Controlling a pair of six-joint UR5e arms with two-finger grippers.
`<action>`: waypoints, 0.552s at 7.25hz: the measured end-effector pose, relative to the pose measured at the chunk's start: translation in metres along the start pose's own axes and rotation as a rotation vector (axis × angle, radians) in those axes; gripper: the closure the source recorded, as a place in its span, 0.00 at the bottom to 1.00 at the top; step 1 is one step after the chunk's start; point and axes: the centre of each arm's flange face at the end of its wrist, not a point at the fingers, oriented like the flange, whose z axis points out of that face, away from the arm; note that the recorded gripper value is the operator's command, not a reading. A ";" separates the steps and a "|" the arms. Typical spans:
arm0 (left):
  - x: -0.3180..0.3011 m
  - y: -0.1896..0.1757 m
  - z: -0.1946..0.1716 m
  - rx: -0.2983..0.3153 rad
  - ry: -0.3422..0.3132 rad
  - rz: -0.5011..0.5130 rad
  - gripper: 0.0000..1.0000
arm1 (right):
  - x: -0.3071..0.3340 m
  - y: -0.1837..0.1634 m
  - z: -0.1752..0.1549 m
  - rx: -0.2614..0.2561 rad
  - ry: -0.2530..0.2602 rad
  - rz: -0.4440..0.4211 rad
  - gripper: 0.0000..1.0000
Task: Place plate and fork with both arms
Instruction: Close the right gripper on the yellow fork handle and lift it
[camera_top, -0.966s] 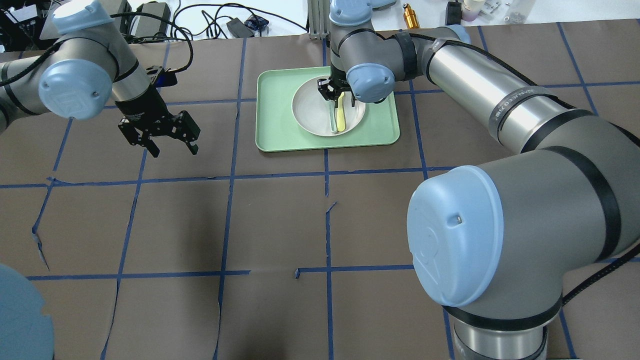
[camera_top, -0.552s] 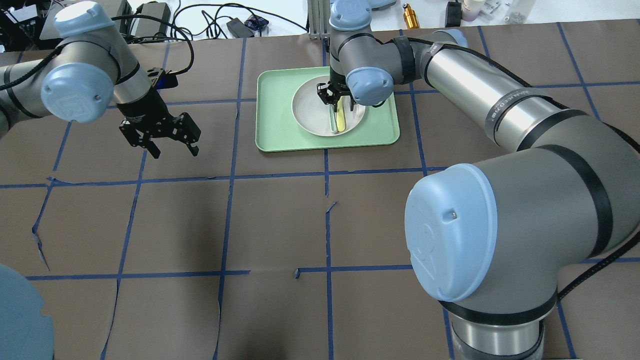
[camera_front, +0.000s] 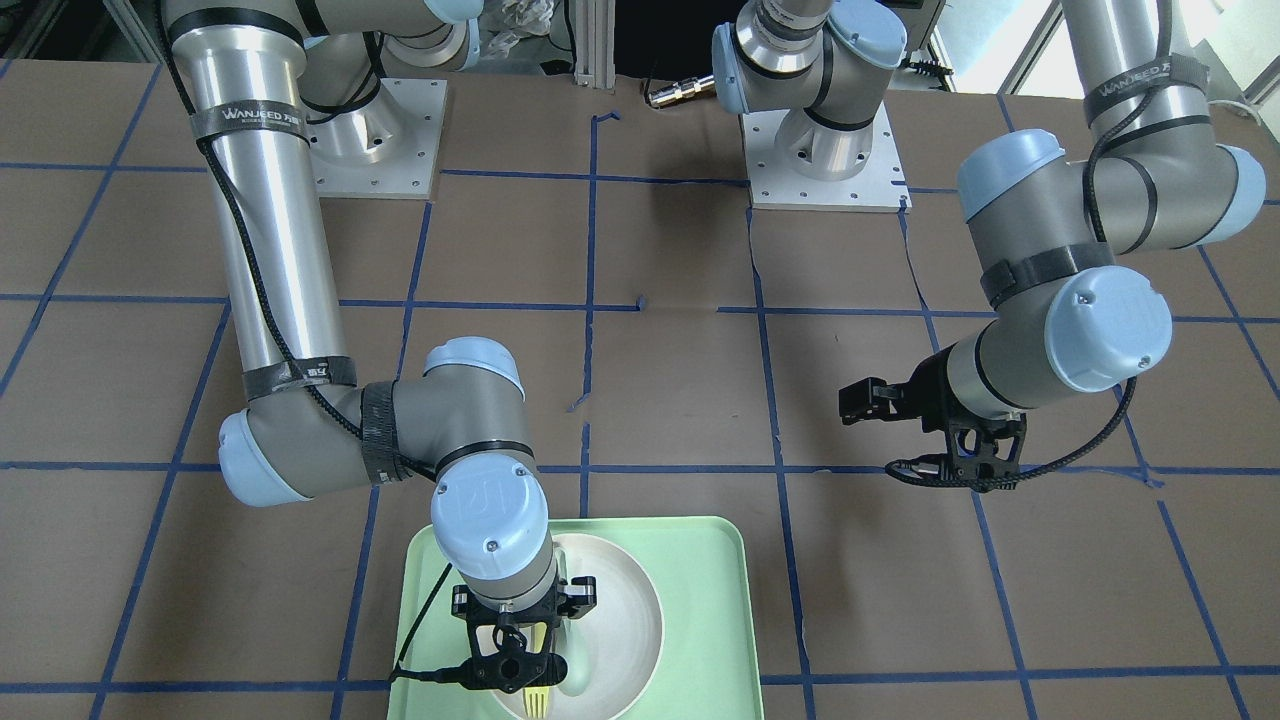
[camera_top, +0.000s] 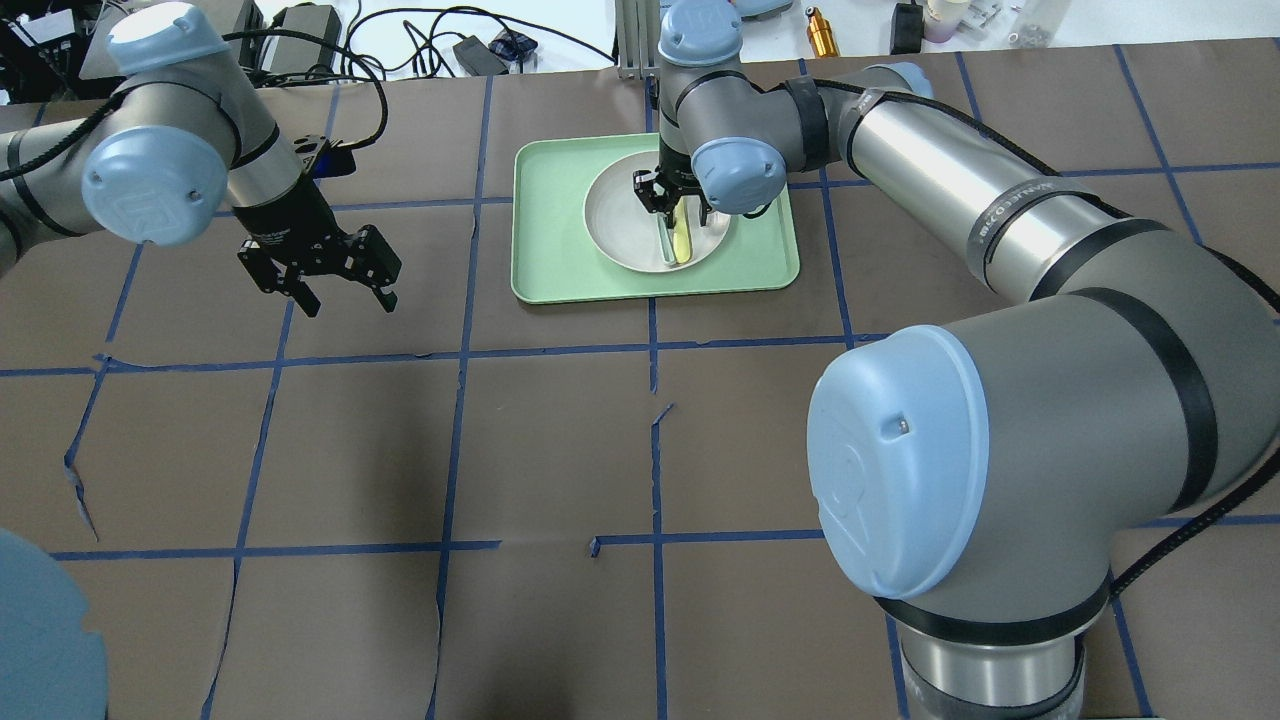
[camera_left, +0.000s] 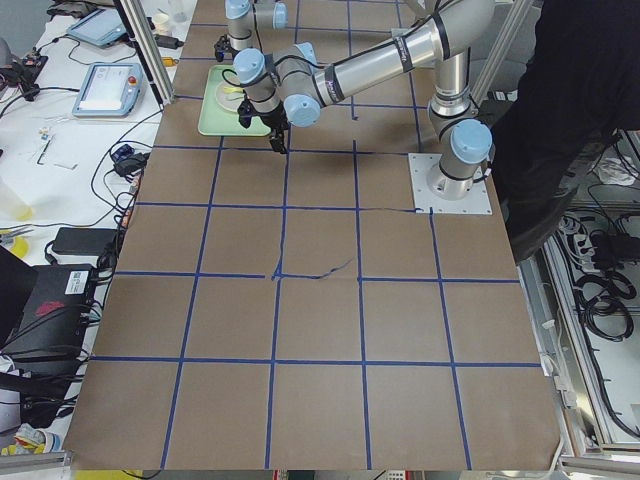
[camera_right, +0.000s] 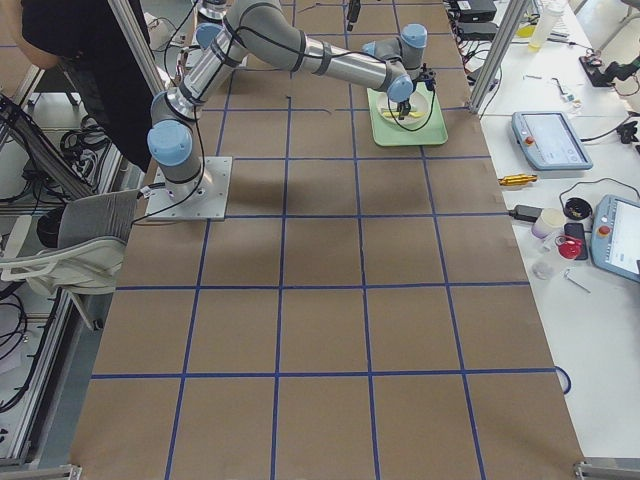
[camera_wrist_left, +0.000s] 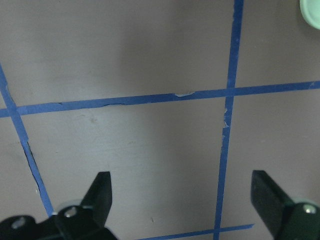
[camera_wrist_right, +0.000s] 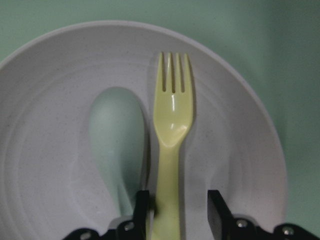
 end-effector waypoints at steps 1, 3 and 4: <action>0.000 0.000 -0.001 0.001 -0.001 0.000 0.00 | 0.000 0.000 0.001 -0.001 0.000 -0.003 0.75; 0.000 0.001 -0.001 0.002 -0.002 0.000 0.00 | 0.000 0.000 0.001 -0.003 0.001 -0.013 1.00; 0.000 0.001 -0.001 0.002 -0.002 0.001 0.00 | 0.000 0.000 0.001 -0.004 0.001 -0.012 1.00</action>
